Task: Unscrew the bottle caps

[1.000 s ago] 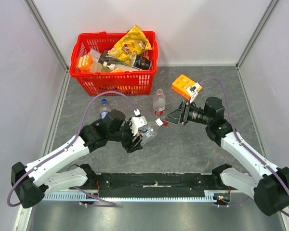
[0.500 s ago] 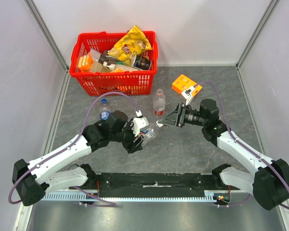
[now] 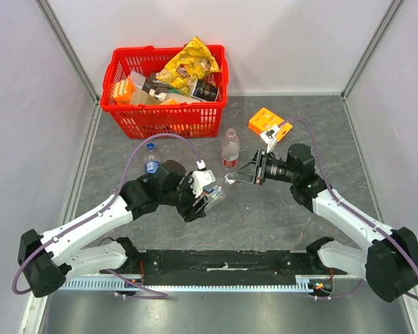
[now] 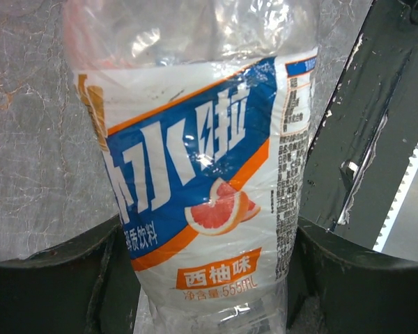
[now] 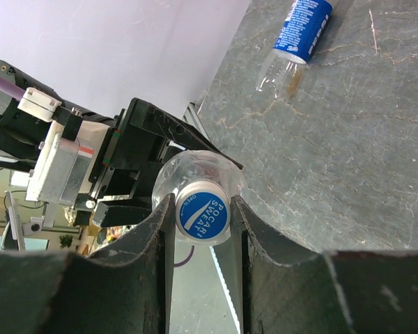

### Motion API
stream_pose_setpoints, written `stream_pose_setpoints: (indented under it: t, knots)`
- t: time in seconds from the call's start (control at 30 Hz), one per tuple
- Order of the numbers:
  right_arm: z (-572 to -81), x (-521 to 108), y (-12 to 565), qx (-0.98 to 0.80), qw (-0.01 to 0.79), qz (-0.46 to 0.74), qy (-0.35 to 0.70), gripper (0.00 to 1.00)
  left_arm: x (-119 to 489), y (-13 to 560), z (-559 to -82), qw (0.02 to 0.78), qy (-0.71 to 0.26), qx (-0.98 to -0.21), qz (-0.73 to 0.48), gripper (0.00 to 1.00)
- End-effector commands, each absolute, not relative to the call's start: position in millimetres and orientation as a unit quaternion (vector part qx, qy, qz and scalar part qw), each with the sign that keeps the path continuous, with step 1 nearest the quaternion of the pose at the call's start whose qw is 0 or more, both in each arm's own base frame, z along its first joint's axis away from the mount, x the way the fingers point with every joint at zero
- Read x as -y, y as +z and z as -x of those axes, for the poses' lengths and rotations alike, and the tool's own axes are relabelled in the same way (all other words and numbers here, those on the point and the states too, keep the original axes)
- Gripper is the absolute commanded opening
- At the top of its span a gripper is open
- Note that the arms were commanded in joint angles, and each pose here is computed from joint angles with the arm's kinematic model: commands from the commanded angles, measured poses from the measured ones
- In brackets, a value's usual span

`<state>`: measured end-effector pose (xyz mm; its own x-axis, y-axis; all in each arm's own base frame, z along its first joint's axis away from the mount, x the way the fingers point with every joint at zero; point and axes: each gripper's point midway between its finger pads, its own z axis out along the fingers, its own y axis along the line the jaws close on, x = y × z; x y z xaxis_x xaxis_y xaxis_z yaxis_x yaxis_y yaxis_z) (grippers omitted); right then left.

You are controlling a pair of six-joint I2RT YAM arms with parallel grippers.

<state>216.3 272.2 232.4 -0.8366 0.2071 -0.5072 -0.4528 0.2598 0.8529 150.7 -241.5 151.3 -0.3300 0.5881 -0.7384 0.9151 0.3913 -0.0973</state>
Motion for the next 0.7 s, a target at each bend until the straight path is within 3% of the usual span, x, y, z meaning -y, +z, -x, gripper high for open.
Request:
stream_pose_setpoints:
  t: [0.0, 0.67]
  knots:
    - [-209, -278, 242, -0.727, 0.277, 0.102, 0.620, 0.00, 250, 160, -156, 0.327, -0.269, -0.771, -0.476, 0.36]
    - [-178, -277, 304, -0.619, 0.361, 0.219, 0.663, 0.00, 263, 201, -128, 0.321, -0.352, -0.726, -0.496, 0.29]
